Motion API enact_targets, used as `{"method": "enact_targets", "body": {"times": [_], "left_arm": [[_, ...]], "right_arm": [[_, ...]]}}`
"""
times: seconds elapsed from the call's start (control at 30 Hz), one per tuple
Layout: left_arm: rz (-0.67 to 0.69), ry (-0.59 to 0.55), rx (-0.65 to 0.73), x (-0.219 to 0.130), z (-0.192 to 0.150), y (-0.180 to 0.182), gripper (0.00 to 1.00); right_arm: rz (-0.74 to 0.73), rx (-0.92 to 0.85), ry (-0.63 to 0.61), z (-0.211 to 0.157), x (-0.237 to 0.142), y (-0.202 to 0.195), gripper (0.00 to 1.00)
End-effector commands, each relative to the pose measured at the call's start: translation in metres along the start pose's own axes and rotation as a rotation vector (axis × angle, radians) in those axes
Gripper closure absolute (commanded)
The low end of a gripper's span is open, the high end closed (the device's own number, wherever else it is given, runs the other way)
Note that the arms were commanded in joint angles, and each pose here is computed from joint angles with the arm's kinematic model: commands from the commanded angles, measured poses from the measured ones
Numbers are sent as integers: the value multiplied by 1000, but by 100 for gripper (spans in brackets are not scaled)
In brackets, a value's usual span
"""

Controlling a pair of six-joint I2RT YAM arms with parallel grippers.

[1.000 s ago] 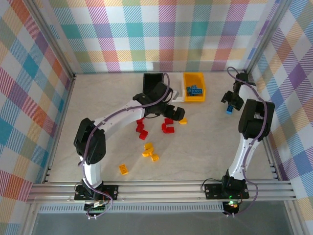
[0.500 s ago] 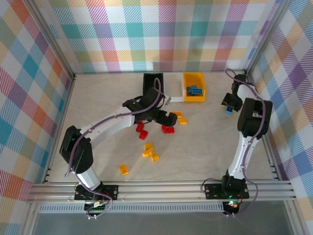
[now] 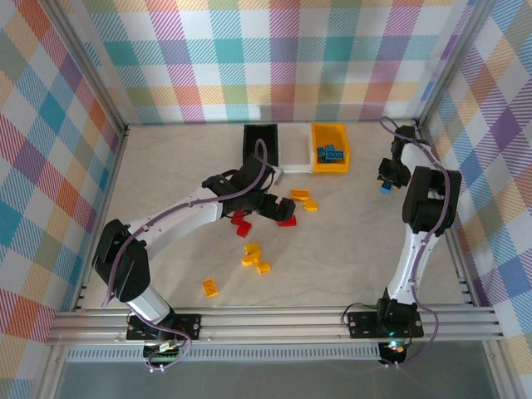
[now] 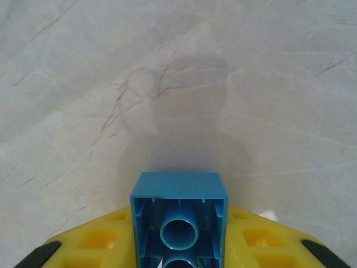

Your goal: Sort the legos into containers by color

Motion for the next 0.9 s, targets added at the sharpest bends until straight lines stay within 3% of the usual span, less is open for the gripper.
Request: {"method": "enact_targets", "body": {"times": [0.0,0.23,0.33,0.6,0.87], "left_arm": [[0,-39,-25,-17,3,3,0],[9,-33,-112,-21,-9,20,0],[12,-38,-155,-26,-15,29,0],[68,-47,-218,-54,-35,52,0],[107,-45,-289,-70,-52,71,0]], "right_arm": [[53,-41,-54,1,-36,22,69],[387,-134,-189,10,-121,118,68],[463,-187,-222,18,-140,154,67],[535,-217,-213,51,-120,210,67],[608,-218,-221,72,-99,242,57]]}}
Point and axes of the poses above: each hand's point on the last joint's axis, 136 mm out from that joint toward the fingers, its own x axis out along the fingers, its own y axis along the line the jaws close on, z = x × y, the point moved 1 cm from there along -x, back along the fingers, and after that the axes turned 3 degrees about -x, right-handed, at the moved point
